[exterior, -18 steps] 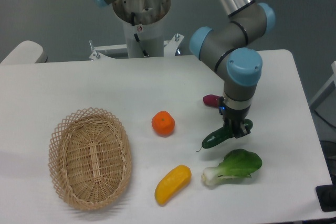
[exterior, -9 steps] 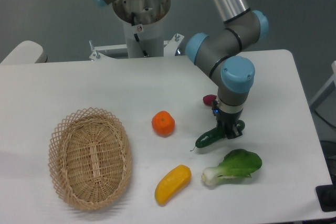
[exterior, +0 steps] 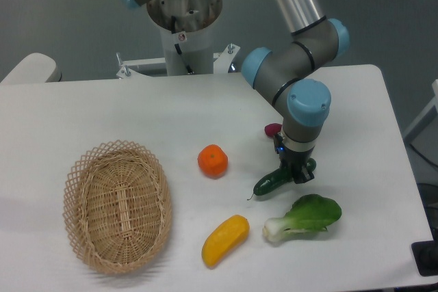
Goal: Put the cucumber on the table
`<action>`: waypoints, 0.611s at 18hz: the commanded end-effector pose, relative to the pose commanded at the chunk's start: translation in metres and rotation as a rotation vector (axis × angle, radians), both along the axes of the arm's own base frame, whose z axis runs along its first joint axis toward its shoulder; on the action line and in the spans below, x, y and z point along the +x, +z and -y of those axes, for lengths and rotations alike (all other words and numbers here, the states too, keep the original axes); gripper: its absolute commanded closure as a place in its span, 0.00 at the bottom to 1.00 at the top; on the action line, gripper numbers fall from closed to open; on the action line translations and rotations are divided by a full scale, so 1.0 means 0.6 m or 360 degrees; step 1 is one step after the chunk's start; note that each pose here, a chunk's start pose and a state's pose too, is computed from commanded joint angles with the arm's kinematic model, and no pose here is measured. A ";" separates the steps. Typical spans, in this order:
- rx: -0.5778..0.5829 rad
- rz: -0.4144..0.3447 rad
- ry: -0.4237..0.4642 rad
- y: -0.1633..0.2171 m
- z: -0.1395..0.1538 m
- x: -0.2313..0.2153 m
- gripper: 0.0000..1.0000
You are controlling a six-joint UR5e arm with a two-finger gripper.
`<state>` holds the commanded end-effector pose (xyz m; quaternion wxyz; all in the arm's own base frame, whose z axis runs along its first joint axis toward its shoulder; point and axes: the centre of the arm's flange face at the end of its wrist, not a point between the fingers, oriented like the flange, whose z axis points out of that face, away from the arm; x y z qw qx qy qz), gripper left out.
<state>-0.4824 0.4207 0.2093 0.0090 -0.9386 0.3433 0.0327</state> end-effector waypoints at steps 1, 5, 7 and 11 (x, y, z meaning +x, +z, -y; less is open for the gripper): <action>0.0005 -0.0008 0.0002 0.004 -0.002 -0.003 0.43; 0.0048 -0.0070 0.0077 0.041 -0.015 -0.020 0.00; 0.0084 -0.0122 0.0121 0.074 -0.029 -0.026 0.00; 0.0187 -0.0205 0.0259 0.149 -0.062 -0.024 0.00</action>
